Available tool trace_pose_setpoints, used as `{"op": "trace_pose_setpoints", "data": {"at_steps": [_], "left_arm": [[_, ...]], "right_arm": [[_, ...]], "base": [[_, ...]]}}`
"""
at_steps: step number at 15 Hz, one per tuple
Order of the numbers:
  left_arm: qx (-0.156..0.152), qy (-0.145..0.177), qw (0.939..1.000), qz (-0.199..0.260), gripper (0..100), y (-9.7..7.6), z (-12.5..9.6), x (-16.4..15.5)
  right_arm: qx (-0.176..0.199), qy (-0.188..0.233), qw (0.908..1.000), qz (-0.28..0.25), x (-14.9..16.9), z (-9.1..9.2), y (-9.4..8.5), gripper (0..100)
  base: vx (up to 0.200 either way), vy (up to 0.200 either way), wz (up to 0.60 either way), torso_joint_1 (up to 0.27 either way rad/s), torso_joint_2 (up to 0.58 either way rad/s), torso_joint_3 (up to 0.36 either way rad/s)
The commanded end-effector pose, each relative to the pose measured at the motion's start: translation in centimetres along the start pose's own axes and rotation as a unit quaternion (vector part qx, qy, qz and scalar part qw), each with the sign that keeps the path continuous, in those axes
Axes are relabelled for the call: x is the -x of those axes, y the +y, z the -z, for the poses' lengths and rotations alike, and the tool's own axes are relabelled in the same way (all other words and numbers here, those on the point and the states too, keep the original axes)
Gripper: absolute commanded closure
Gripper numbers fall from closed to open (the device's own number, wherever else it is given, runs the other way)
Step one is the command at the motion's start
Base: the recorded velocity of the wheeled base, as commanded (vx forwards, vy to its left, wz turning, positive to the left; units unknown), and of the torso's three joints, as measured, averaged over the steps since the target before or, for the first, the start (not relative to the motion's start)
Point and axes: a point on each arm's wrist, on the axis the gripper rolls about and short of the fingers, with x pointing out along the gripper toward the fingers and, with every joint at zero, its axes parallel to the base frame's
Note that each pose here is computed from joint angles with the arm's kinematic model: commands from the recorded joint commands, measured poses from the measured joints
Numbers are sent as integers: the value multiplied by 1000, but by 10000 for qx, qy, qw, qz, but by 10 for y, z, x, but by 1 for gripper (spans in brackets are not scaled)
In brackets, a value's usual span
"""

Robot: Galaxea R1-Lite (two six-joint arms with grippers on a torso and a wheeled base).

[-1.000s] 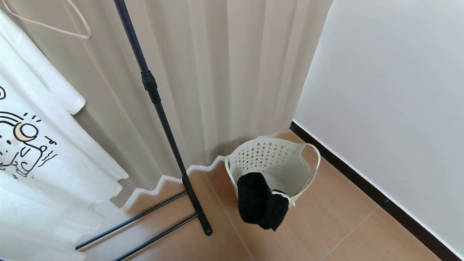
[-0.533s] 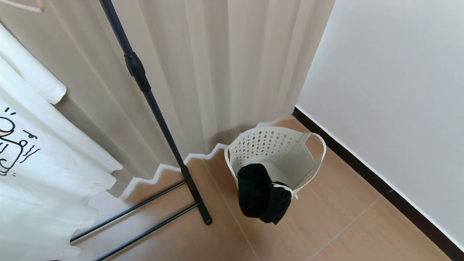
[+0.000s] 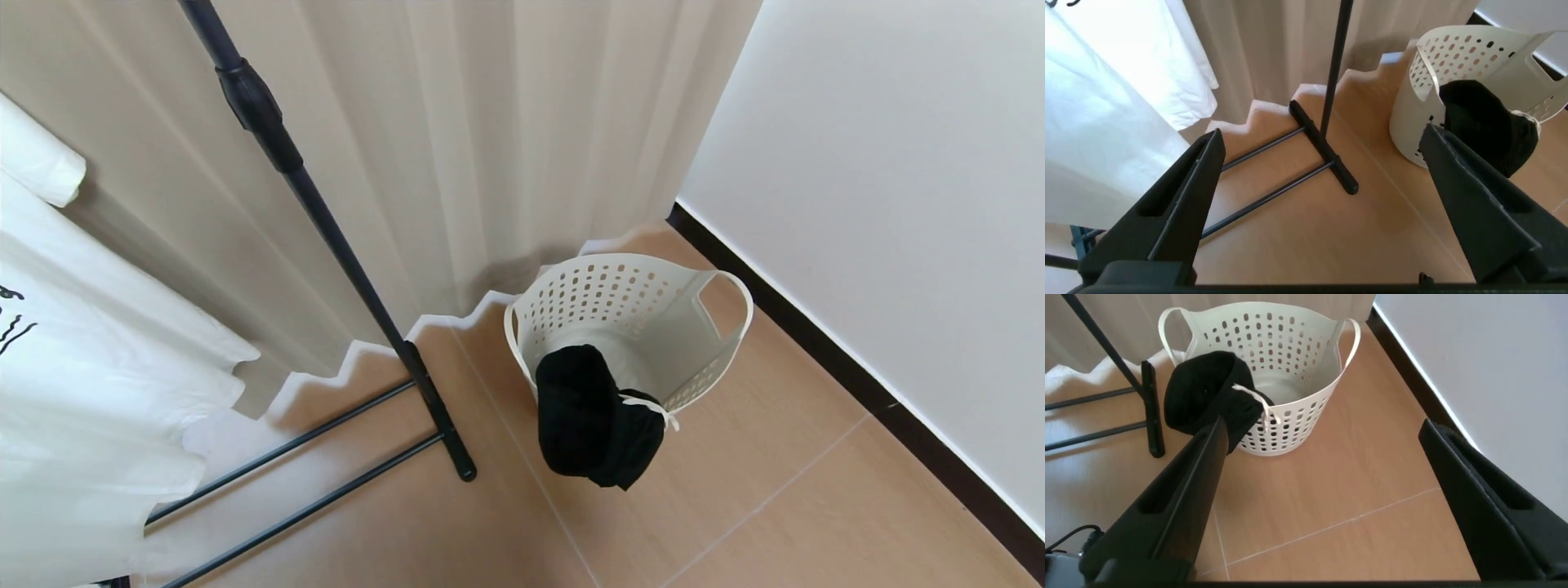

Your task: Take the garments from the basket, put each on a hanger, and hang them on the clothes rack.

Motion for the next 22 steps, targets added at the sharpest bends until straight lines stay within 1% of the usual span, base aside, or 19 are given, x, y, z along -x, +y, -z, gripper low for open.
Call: {"op": "trace_pose_setpoints", "data": {"at_steps": [1,15,20,22], "left_arm": [[2,2,10000,5,0,0,0,0],[9,-6,10000,-3,0,0,0,0],[9,-6,10000,-3,0,0,0,0],[9,-6,10000,-3,0,0,0,0]], "right_arm": [[2,-3,10000,-9,0,0,0,0],[1,5,10000,-10,0,0,0,0],[2,-2,10000,-1,0,0,0,0],[2,-2,10000,-1,0,0,0,0]], "base": [[0,0,0,2,-2,-203],[0,0,0,4,4,-195],[0,0,0,1,2,-19],[0,200,0,0,2,0]]}}
